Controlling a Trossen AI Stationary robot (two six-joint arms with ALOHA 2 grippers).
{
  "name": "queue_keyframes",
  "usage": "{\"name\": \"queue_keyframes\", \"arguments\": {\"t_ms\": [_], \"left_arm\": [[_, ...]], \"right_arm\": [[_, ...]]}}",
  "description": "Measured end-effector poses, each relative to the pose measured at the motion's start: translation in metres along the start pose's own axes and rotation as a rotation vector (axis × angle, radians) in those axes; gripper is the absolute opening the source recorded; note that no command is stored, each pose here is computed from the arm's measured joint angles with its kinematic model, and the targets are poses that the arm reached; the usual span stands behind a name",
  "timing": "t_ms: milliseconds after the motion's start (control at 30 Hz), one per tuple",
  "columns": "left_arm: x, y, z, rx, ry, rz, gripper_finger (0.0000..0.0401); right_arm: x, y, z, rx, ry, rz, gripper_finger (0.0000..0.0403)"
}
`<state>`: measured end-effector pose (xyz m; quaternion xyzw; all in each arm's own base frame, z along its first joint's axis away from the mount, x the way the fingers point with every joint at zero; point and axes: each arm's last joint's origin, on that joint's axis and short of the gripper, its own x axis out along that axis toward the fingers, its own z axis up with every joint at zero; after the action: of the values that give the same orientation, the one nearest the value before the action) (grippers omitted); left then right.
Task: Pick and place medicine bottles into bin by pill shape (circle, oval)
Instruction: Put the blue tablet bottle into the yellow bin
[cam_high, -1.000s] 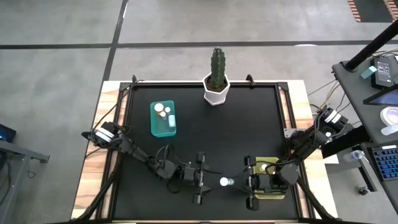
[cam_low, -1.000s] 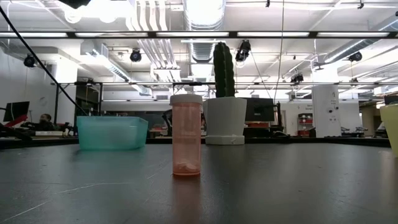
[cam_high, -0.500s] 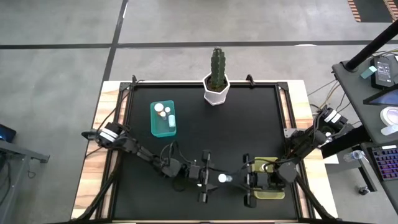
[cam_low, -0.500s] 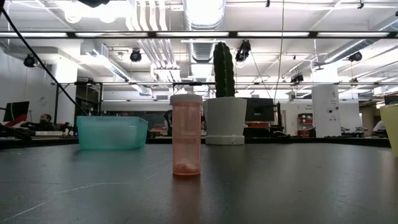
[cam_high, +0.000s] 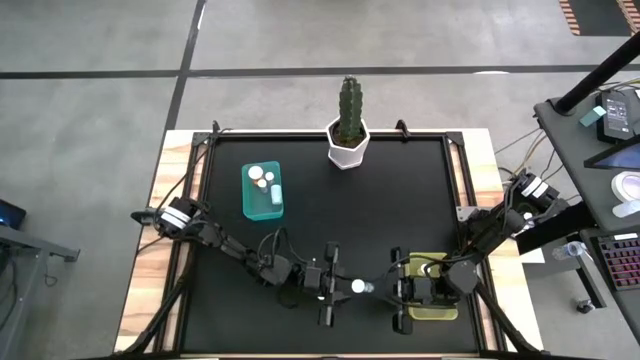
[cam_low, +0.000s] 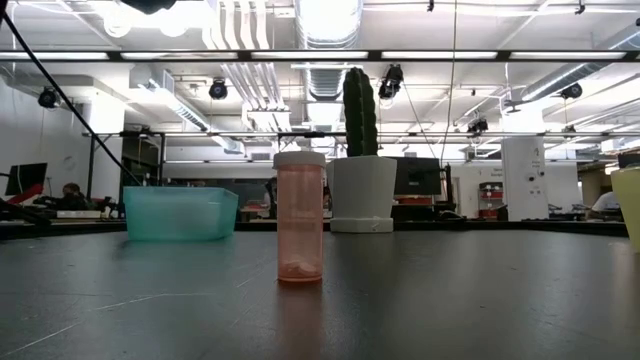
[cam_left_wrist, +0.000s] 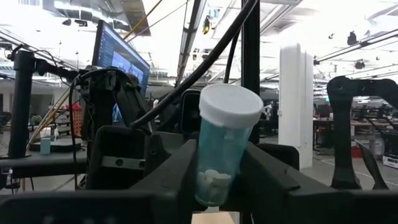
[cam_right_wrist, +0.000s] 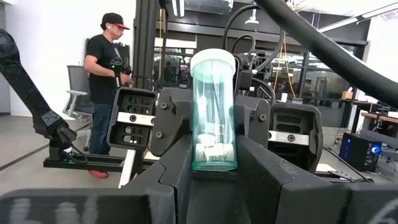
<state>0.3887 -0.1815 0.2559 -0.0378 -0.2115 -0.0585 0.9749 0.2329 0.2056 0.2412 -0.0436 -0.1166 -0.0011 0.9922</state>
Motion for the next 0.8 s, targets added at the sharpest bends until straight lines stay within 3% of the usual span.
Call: {"name": "queue_keyframes", "arguments": {"t_ms": [333,800], "left_arm": [[0.0,0.0,0.0,-0.006,0.0,0.001,0.0082],[-0.001,-0.0021,-0.0005,-0.008,0.007,-0.005,0.0082]], "right_arm": [[0.0,-0.0001,-0.0002,0.024,0.003,-0.006,0.0111],[0.0,0.0,-0.0004,0.031,0.005,-0.006,0.0192]]}}
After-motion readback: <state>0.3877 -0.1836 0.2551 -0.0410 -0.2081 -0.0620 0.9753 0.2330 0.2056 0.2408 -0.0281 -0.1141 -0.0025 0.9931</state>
